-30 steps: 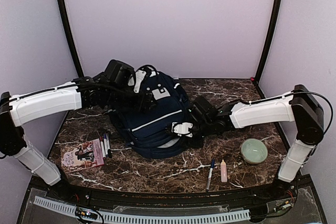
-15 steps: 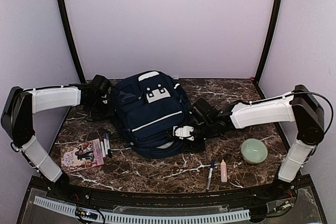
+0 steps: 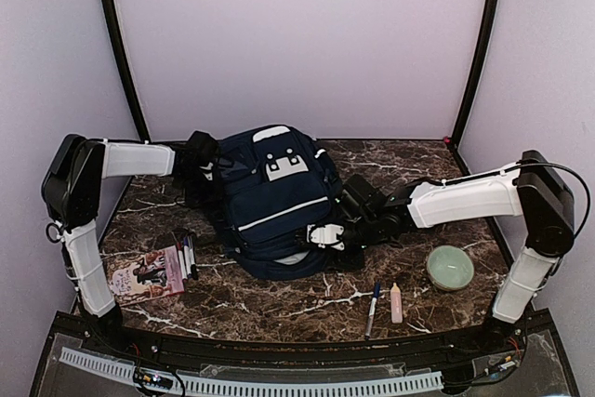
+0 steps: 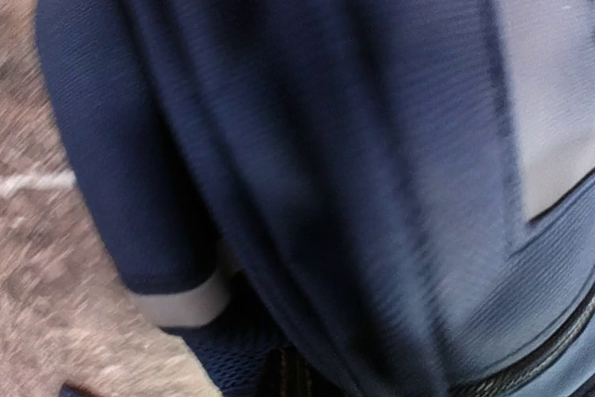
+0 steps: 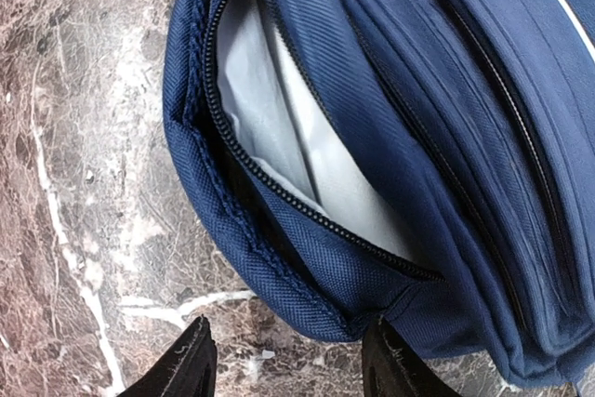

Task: Pack the student bag
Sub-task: Move the student bag to the center of the board, then move the book to the center of the board.

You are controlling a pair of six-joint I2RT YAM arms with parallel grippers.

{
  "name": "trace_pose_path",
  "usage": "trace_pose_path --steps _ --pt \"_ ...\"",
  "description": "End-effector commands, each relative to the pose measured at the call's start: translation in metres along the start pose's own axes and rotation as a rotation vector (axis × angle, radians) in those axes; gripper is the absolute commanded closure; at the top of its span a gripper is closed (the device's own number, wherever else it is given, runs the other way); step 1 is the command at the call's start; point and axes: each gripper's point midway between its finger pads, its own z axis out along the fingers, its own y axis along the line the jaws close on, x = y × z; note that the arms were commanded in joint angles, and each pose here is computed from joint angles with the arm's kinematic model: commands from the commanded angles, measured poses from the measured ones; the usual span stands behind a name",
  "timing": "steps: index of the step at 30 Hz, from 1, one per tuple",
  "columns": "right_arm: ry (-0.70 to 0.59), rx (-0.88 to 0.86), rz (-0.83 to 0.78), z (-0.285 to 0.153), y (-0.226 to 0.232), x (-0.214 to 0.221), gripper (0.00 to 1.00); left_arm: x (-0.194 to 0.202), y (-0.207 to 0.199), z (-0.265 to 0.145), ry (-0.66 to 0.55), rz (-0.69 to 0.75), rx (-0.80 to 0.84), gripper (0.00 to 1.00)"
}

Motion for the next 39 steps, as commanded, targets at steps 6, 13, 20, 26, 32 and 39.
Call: trace_pose_path --steps 6,13,20,26,32,39 --pt "0.013 -0.078 -0.059 -0.029 0.011 -0.011 0.47 -0.012 -0.056 -0.008 -0.029 0.083 0.091 0.98" --pt "-0.055 -0.188 -0.065 -0.051 0.028 -0.032 0.46 0.025 -0.003 -0.081 -0.045 -0.062 -0.040 0.54" --pt "-0.080 -0.266 -0.064 -0.057 0.040 -0.040 0.46 0.099 0.033 -0.124 0.002 -0.311 0.017 0.34" --pt "-0.077 -0.284 -0.047 -0.051 0.043 -0.037 0.46 0.157 0.071 -0.126 0.072 -0.490 -0.045 0.30" --pt "-0.071 -0.300 -0.045 -0.045 0.045 -0.034 0.46 0.197 0.087 -0.123 0.090 -0.746 -0.001 0.22" --pt "-0.060 -0.317 -0.041 -0.041 0.048 -0.031 0.46 0.222 0.097 -0.111 0.117 -0.944 0.019 0.18"
